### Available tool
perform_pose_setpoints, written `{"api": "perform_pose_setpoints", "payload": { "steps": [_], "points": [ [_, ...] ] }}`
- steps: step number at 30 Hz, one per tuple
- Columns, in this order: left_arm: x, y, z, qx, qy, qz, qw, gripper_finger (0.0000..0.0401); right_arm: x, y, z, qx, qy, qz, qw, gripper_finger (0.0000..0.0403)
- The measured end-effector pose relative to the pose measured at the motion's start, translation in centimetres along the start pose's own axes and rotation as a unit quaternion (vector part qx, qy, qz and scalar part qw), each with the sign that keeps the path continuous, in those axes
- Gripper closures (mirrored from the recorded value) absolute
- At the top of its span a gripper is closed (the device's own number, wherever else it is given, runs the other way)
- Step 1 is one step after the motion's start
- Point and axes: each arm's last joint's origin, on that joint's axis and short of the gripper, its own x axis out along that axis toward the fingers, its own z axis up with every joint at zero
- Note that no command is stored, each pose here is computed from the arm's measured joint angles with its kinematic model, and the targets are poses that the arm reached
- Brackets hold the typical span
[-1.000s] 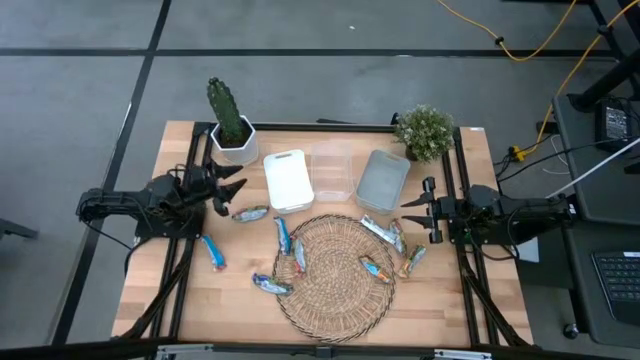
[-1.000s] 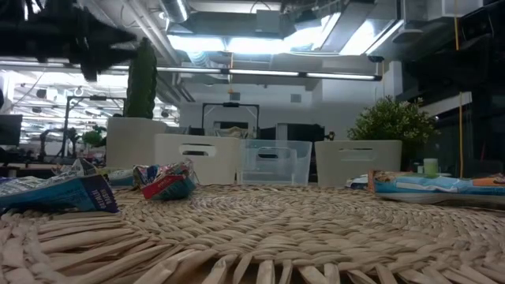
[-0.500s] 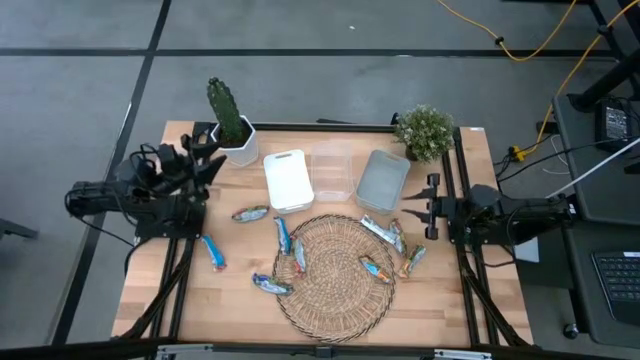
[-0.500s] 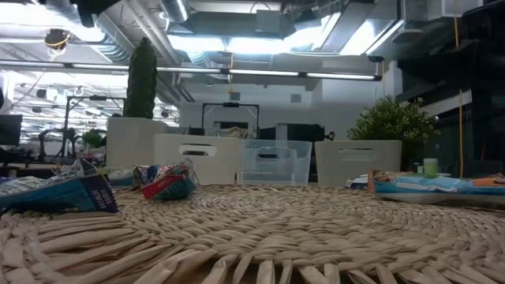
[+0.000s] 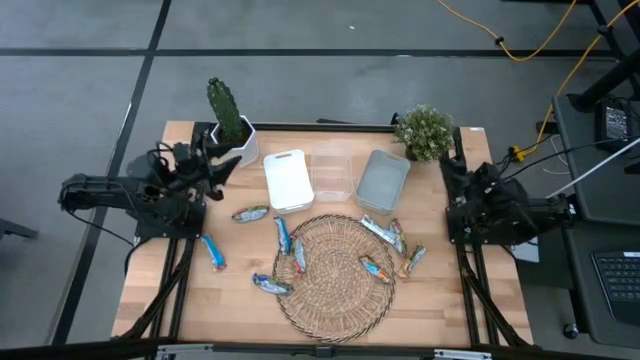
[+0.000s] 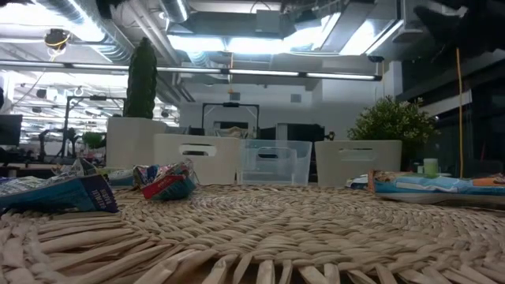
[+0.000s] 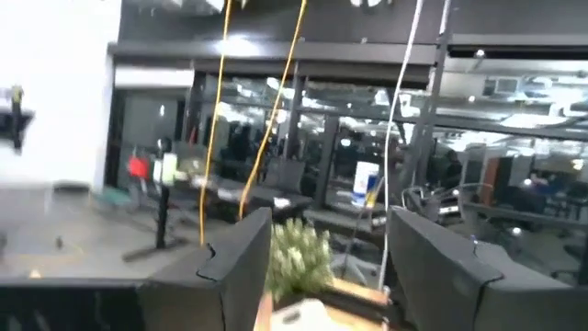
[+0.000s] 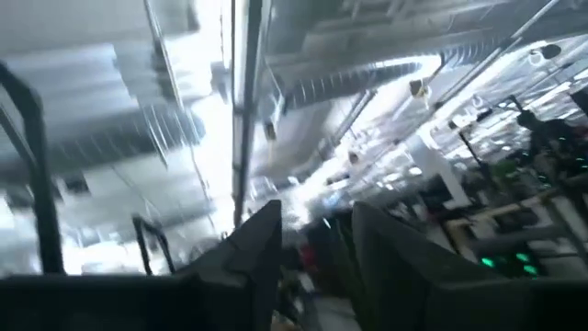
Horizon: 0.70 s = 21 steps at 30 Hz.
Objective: Pick and place Granola Bars by type
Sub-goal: Put the red granola bar into the white bin
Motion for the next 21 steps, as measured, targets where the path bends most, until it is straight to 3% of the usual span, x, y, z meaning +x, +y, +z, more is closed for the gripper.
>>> {"api": "perform_pose_setpoints", "payload": {
  "steps": [5, 7, 10, 15, 19, 21],
  "points": [
    [1.1, -0.7, 6.0, 0.044, 0.032, -0.009, 0.998, 0.0207, 0.4, 0.6, 1.0, 0.02, -0.007, 0.042, 0.999, 0.0265],
    [1.9, -1.0, 8.3, 0.038, 0.076, -0.005, 0.996, 0.0211, 1.1, 1.1, 1.6, 0.006, 0.032, 0.05, 0.998, 0.0265],
    [2.7, -1.5, 10.8, 0.038, 0.16, 0.0, 0.986, 0.0213, 2.4, 2.0, 2.2, -0.022, 0.145, 0.046, 0.988, 0.0265],
    [3.6, -1.9, 12.8, 0.06, 0.269, 0.014, 0.961, 0.0213, 5.3, 3.6, 3.9, -0.072, 0.244, 0.026, 0.967, 0.0265],
    [3.8, -2.0, 12.5, 0.044, 0.328, 0.029, 0.943, 0.0213, 8.2, 5.2, 5.2, -0.104, 0.272, 0.047, 0.955, 0.0265],
    [3.5, -1.9, 11.3, 0.027, 0.377, 0.05, 0.924, 0.0213, 9.4, 5.7, 5.0, -0.123, 0.319, 0.038, 0.939, 0.0265]
  ]
}}
